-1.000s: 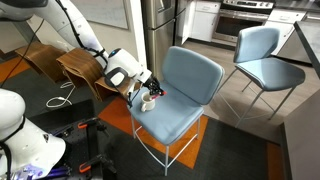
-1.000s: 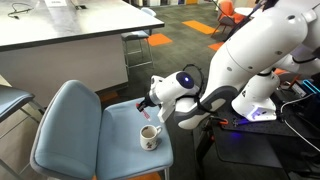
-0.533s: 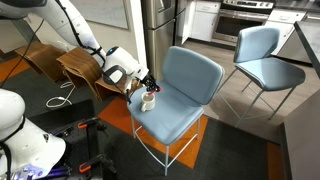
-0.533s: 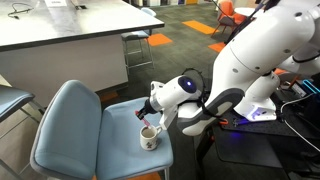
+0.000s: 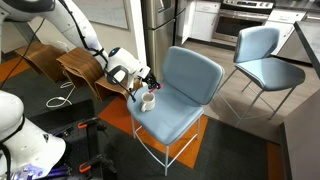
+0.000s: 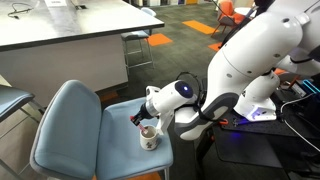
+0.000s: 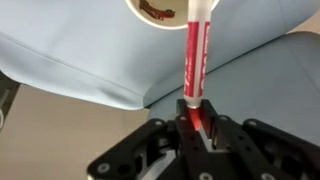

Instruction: Put the marker in the cup

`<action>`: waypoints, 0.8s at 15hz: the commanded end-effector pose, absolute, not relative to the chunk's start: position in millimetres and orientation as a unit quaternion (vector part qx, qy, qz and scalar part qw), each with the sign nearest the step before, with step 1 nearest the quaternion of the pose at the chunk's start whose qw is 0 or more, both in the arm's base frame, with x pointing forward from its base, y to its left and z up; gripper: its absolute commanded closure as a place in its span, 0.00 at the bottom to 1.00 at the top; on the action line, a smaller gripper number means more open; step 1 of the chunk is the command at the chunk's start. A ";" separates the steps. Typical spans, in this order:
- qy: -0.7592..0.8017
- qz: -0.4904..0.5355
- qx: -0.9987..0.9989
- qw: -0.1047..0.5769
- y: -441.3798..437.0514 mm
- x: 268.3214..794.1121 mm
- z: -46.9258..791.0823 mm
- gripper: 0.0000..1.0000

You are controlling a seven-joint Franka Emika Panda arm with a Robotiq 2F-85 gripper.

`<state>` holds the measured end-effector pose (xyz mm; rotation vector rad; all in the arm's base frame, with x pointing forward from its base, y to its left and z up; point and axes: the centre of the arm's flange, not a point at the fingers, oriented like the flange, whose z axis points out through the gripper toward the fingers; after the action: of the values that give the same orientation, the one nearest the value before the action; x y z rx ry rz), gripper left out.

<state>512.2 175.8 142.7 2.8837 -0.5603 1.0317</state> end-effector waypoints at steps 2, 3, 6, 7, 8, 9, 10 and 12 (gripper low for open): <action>-0.186 0.331 0.925 0.000 167.1 519.2 124.6 0.95; -0.190 0.324 0.927 0.000 164.9 518.5 123.7 0.95; -0.190 0.313 0.931 0.001 158.7 514.5 119.3 0.95; -0.189 0.312 0.931 0.001 157.4 514.8 118.7 0.95; -0.184 0.311 0.933 0.000 156.2 516.4 118.0 0.95; -0.183 0.307 0.934 0.000 156.2 517.0 117.3 0.95; -0.180 0.305 0.935 -0.001 155.7 517.4 116.2 0.95; -0.177 0.290 0.941 -0.007 155.3 516.6 114.3 0.95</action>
<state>521.3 164.2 115.4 2.9214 -0.5759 0.9514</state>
